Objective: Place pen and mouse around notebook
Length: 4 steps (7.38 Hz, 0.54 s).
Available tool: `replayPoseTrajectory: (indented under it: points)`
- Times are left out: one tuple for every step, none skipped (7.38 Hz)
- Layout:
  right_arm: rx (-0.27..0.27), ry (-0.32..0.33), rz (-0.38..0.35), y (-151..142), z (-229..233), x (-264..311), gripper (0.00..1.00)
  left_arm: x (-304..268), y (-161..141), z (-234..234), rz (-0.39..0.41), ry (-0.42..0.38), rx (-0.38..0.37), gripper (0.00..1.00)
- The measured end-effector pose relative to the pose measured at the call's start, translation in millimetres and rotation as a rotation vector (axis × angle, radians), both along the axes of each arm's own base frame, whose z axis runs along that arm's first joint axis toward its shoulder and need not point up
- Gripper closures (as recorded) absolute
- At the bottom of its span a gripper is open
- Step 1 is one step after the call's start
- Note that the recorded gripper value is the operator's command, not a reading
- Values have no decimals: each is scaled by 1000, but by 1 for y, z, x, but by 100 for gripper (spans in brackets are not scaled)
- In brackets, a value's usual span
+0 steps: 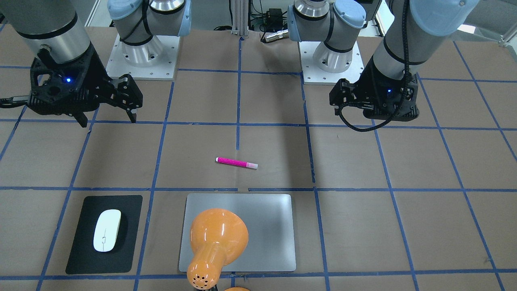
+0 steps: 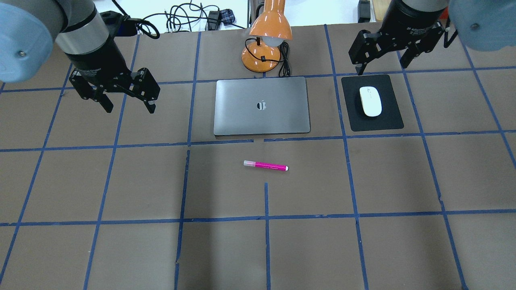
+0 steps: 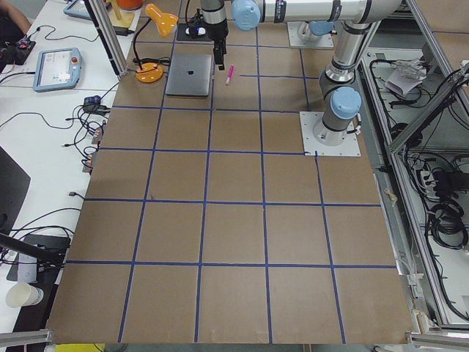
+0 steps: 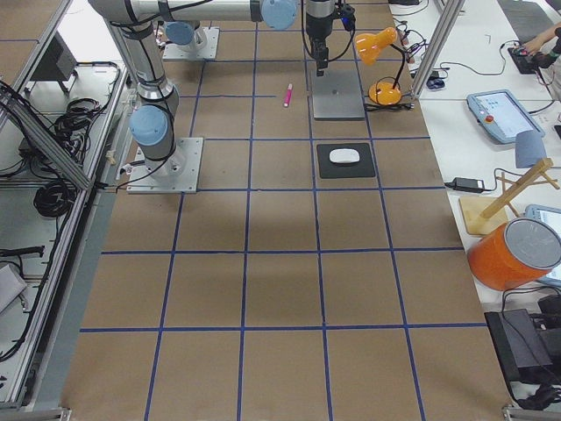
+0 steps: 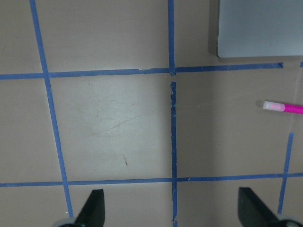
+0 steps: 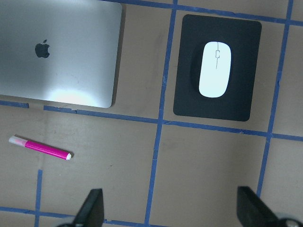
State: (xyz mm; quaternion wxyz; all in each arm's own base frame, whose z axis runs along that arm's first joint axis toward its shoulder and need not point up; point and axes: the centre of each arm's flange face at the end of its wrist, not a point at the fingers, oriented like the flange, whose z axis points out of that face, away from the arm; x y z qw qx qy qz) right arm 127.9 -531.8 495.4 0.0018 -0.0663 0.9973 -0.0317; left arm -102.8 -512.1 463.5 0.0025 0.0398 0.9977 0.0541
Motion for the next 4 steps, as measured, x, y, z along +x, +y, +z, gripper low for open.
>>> replayPoseTrajectory:
  points:
    - [9,-2,-2,1,-1,0,0,9,-3,0,-13,3,-22,0]
    - [18,-1,-2,2,0,0,0,14,-6,-3,-17,4,-39,0]
    - [23,5,-3,3,0,-1,0,17,-9,-6,-15,2,-51,0]
    - [25,6,-4,3,0,-1,0,17,-9,-7,-11,0,-57,0]
